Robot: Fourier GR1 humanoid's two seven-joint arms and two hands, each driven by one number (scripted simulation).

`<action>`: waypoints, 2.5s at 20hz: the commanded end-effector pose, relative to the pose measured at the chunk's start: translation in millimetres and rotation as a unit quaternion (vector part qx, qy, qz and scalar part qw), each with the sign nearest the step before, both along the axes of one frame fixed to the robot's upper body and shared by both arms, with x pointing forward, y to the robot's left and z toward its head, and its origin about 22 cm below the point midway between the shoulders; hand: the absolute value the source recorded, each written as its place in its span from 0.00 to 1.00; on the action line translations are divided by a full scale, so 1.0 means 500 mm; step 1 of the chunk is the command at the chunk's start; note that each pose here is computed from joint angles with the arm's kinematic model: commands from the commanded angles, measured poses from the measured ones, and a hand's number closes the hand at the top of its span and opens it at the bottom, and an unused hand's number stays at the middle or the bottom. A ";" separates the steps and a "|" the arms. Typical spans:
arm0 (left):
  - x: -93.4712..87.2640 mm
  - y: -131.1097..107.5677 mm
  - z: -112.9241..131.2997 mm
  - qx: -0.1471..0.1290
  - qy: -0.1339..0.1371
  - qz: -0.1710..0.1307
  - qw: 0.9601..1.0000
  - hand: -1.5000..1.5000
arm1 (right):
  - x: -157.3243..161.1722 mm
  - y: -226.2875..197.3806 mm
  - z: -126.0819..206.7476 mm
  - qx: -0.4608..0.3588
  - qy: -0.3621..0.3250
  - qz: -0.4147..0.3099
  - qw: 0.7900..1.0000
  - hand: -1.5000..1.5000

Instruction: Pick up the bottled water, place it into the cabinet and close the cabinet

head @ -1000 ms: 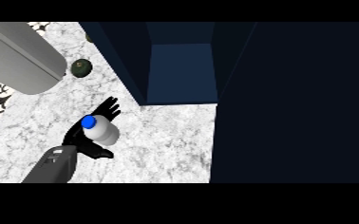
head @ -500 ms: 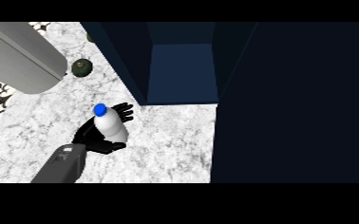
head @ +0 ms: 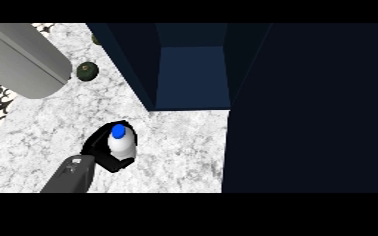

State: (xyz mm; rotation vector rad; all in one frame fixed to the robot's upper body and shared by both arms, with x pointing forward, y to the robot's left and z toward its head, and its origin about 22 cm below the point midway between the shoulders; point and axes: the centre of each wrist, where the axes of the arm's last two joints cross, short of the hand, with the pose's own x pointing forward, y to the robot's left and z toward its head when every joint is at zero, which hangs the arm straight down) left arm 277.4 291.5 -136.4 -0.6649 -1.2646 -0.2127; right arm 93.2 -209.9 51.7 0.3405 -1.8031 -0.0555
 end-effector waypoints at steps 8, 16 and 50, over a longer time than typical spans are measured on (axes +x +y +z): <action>-0.048 0.029 -0.028 -0.086 -0.058 0.279 0.955 1.00 | 0.001 -0.006 -0.006 0.000 0.002 -0.007 1.000 0.00; -0.043 0.021 -0.027 -0.146 -0.058 0.291 0.944 1.00 | 0.018 0.012 -0.020 0.003 0.004 0.000 1.000 0.00; 0.086 -0.344 0.322 -0.053 -0.129 0.223 0.965 1.00 | 0.029 0.001 -0.030 0.018 0.010 0.010 1.000 0.00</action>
